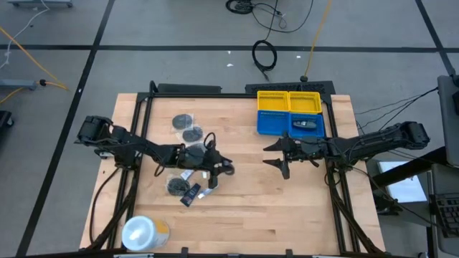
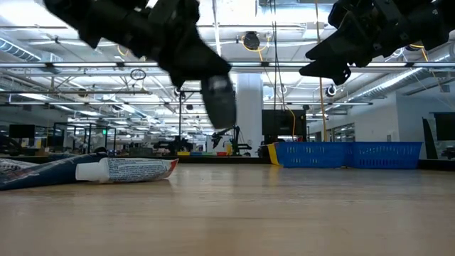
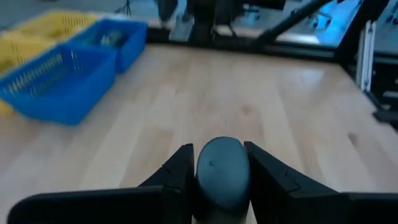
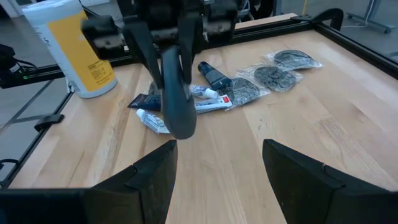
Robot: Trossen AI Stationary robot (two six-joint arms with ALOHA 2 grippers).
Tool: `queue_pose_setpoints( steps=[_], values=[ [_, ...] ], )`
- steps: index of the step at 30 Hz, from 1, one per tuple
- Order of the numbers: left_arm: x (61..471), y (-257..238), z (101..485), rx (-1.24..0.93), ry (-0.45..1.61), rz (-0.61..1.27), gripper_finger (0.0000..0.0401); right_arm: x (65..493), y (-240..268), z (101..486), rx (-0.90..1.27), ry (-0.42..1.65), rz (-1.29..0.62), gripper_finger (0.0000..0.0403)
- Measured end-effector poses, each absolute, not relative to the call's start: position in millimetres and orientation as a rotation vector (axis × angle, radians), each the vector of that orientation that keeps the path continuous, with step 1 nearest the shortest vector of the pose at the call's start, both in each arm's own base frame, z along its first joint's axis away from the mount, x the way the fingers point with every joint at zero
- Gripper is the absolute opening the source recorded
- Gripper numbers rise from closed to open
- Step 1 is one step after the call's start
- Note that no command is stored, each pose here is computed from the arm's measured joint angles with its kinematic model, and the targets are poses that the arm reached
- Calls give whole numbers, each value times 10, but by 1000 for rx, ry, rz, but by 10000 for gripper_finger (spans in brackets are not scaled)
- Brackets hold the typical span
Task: Pick & Place Travel size toiletries
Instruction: Put the gray deodorant into the right blue basket
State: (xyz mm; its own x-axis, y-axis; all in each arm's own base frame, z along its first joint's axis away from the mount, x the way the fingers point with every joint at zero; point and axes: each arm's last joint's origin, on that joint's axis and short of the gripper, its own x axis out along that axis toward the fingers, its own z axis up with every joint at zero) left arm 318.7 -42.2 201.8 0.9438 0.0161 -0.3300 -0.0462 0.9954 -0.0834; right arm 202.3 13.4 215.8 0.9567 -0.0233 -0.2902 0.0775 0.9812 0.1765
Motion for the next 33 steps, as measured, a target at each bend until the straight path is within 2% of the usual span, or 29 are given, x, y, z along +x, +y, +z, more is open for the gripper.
queue_pose_setpoints(
  steps=[9,15,24,33],
  values=[
    [3467,-292,2590,-4,274,30,99,2031,136,2181,190,267,-48,228],
    [3545,-122,2820,5,214,5,99,2043,155,2232,184,219,18,228],
    [3737,-38,2753,-12,194,-65,99,2093,210,2298,119,118,22,228],
    [3949,-55,2766,17,189,-103,99,2282,234,2157,105,109,24,228]
  ],
)
